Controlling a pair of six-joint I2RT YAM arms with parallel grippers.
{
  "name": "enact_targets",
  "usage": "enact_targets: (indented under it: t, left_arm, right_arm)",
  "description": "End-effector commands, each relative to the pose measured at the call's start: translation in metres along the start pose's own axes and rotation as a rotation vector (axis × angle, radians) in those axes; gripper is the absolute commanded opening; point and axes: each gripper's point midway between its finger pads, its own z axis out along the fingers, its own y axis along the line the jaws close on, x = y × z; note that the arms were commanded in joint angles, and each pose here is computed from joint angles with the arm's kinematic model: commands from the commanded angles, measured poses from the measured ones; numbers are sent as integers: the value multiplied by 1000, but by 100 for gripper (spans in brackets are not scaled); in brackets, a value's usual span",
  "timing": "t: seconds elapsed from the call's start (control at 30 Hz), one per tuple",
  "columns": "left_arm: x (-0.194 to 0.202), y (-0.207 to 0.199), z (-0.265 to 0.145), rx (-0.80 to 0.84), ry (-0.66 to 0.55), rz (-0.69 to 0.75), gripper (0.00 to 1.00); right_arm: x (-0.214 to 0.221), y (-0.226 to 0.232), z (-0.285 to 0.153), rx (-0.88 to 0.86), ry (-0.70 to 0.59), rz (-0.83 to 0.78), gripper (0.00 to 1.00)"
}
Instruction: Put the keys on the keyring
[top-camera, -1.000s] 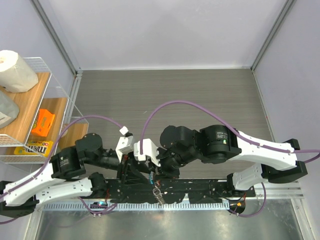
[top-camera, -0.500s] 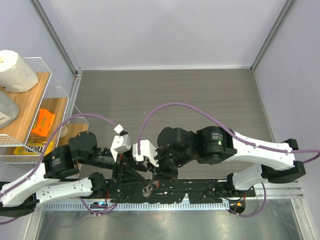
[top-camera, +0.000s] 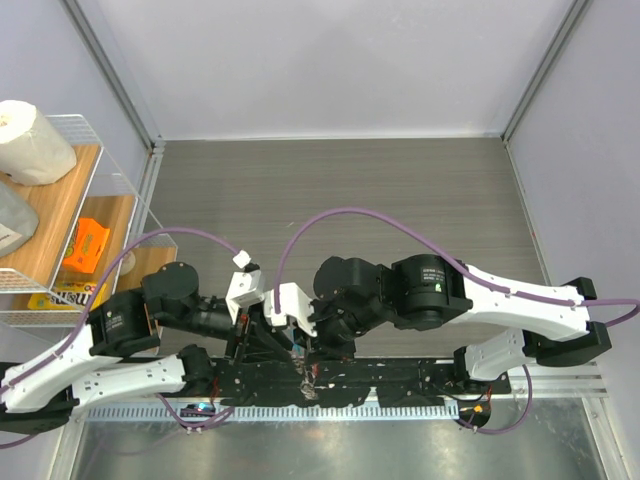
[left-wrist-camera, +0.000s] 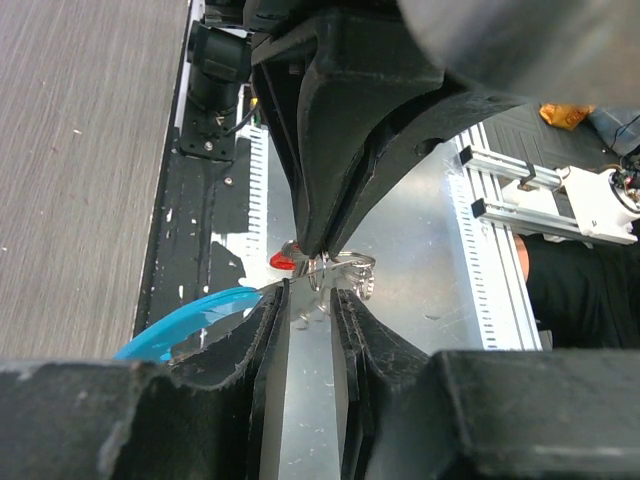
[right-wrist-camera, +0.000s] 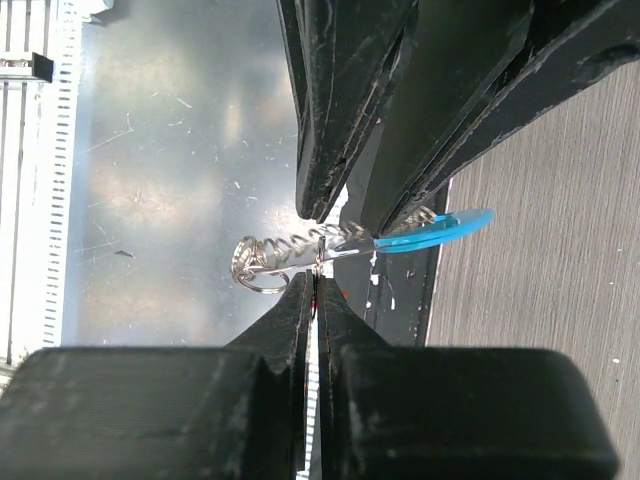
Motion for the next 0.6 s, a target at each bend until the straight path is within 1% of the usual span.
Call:
enact_targets:
  t: [0.0,0.07,0.2,0.3,0.57]
  left_arm:
    - [8,-3,0,23,46,-7,28]
    - [9,-3,-1,22,50,-8,28]
    - [9,-6,-6,21,33,-5,28]
    - [8,-8,-9,24,14,0,32]
    - [3,-11,-14,26,-24,10,34]
  right_arm:
    - [-35,4,-17,-1,-151,-53,6]
    - [-33,2,-16,6,-152,-49,6]
    - [-33,1,-24,17,-193,-49,6]
    - [-35,1,-28,21,-227,-51,6]
    - [-41,7,-34,0,-275,-58,6]
